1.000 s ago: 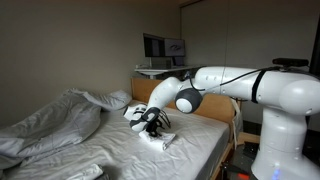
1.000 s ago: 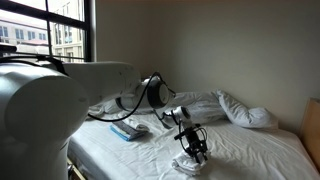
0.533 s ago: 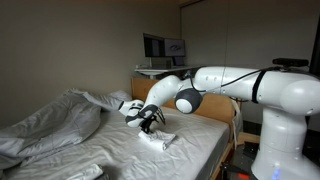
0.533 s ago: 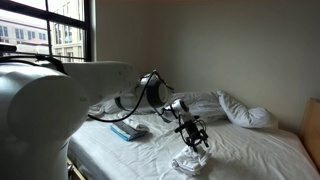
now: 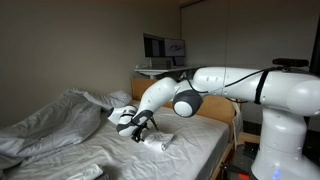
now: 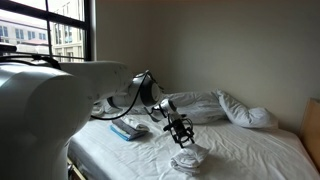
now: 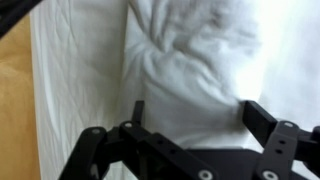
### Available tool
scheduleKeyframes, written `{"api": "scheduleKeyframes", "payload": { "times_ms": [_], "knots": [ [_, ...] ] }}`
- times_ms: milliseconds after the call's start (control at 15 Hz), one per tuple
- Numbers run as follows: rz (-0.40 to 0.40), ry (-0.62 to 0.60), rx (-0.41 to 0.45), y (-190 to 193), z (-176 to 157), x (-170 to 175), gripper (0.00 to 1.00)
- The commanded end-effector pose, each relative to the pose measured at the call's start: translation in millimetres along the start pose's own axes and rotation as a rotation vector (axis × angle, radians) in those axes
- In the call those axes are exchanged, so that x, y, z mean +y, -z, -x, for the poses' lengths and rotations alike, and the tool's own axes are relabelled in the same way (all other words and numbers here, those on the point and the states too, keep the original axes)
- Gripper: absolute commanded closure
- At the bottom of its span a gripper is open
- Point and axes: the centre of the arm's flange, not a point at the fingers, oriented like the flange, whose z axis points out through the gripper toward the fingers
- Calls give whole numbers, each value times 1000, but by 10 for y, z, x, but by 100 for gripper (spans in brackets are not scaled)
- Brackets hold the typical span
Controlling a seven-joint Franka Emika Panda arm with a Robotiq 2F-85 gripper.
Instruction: Fold the sheet on the bed
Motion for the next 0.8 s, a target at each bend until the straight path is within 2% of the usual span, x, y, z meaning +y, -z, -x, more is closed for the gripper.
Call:
{"api": "scheduleKeyframes", "payload": {
  "times_ms": [0,67,133,267,733],
  "knots": [
    [14,22,-29,158,355,-198,0],
    [22,15,-24,243,391,-260,0],
    [25,11,-17,208,531,-113,0],
    [30,2,-3,306,631,-104,0],
    [49,-60,-46,580,986,159,0]
  ]
}}
